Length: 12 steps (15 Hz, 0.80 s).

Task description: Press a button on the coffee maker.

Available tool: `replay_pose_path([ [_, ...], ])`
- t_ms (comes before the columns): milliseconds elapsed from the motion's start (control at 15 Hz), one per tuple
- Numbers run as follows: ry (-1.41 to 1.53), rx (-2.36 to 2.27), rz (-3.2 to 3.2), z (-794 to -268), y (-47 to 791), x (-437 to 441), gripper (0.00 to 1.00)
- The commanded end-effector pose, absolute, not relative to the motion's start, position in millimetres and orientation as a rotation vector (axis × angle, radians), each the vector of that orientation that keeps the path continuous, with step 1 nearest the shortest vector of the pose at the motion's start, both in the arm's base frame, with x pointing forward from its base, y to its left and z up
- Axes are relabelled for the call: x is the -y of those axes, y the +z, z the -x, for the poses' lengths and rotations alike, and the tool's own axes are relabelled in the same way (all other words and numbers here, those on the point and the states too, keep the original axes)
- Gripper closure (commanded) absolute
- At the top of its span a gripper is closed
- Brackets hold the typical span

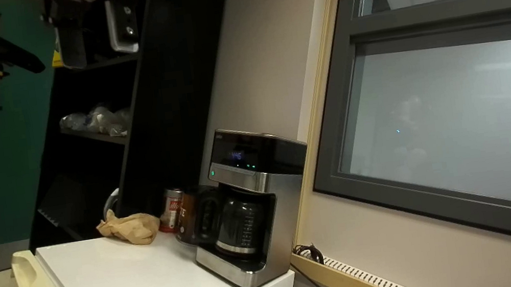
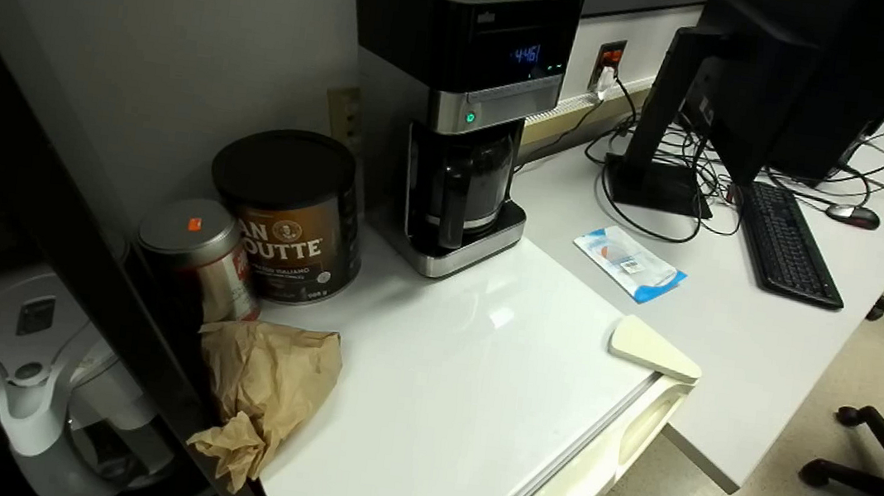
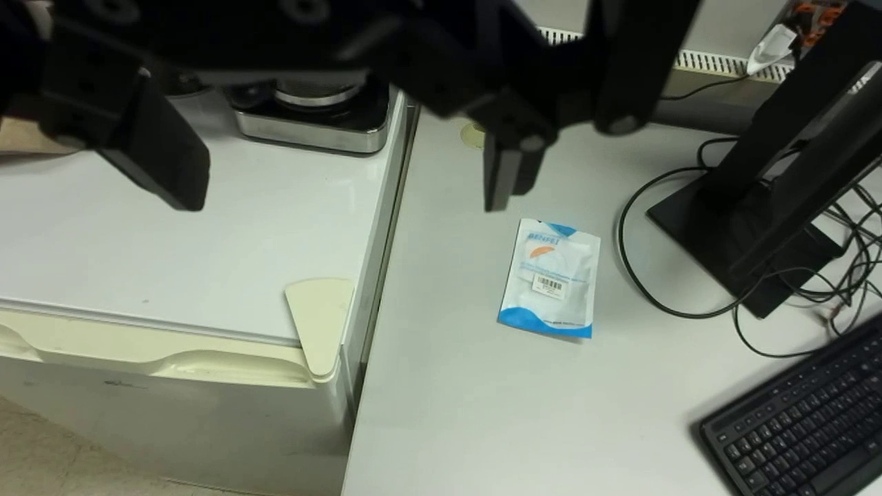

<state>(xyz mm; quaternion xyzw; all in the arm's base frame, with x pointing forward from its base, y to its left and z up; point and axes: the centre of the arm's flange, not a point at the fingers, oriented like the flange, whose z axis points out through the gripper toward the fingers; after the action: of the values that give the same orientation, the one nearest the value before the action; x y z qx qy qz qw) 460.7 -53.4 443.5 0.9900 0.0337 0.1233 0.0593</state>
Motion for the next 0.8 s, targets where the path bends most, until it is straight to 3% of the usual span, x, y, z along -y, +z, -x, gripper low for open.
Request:
replay_pose_path([
  [0,0.4,-0.151,-2.966,-491.7,434.8,44.7,0.0],
  [733,0.432,-0.271,-2.904,-549.1,420.1,25.2,0.0],
])
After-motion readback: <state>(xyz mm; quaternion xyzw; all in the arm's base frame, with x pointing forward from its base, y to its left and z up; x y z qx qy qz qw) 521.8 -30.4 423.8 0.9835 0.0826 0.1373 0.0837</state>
